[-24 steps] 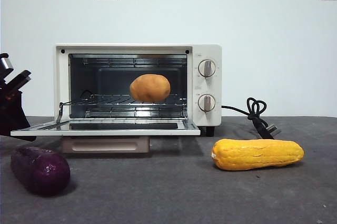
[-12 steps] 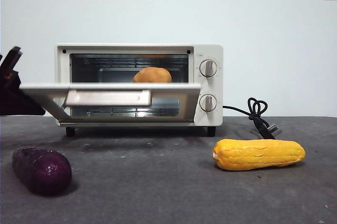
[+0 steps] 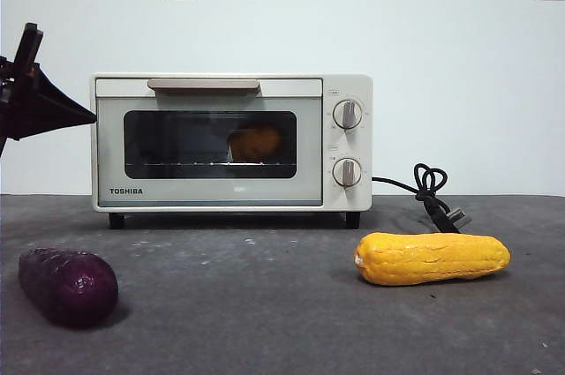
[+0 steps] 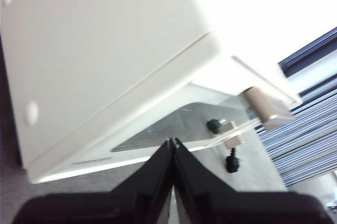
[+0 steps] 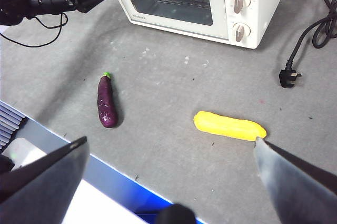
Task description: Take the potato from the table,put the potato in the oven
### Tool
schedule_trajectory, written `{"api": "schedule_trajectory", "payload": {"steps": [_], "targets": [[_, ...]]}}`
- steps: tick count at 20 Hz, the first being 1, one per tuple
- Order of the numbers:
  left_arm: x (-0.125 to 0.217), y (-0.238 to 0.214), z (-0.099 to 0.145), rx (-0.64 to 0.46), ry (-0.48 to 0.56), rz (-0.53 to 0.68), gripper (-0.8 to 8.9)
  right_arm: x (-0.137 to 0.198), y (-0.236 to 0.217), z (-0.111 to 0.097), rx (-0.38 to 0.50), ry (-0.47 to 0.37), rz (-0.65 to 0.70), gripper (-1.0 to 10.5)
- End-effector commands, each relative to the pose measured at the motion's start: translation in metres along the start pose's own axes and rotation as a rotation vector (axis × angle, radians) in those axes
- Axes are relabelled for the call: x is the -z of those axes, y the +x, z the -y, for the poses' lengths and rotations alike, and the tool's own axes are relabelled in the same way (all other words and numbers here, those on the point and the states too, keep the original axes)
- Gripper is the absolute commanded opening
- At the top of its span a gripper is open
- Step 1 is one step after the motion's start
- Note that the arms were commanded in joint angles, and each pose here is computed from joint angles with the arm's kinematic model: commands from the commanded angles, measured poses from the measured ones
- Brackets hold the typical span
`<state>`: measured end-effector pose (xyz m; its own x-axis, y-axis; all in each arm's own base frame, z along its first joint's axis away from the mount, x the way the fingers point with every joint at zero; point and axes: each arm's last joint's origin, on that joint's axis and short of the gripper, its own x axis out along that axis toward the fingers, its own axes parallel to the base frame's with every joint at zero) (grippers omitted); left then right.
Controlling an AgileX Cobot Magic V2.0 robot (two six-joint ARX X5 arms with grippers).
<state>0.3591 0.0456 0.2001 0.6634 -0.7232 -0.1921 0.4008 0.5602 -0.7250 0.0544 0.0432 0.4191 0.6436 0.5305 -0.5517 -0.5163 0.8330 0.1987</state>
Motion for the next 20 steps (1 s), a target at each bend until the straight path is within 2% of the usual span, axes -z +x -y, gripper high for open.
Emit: {"api": "schedule_trajectory", "payload": {"steps": [1, 4, 7, 13, 20], "targets": [[-0.005, -0.004, 0.013, 0.04, 0.012, -0.001, -0.08, 0.001, 0.002, 0.0, 0.001, 0.008, -0.006, 5.7], [-0.012, -0.016, 0.041, 0.07, 0.054, -0.003, -0.07, 0.001, 0.002, 0.0, 0.001, 0.005, -0.006, 5.7], [-0.015, -0.033, 0.082, 0.07, 0.137, -0.003, -0.07, 0.0, 0.003, 0.0, 0.002, -0.02, -0.008, 5.7], [0.011, -0.078, 0.167, -0.095, 0.309, -0.017, -0.07, -0.005, 0.015, -0.001, 0.003, -0.105, -0.039, 5.7], [0.066, -0.133, 0.233, -0.312, 0.418, -0.069, -0.07, -0.015, 0.039, -0.003, 0.008, -0.179, -0.11, 5.7]]}}
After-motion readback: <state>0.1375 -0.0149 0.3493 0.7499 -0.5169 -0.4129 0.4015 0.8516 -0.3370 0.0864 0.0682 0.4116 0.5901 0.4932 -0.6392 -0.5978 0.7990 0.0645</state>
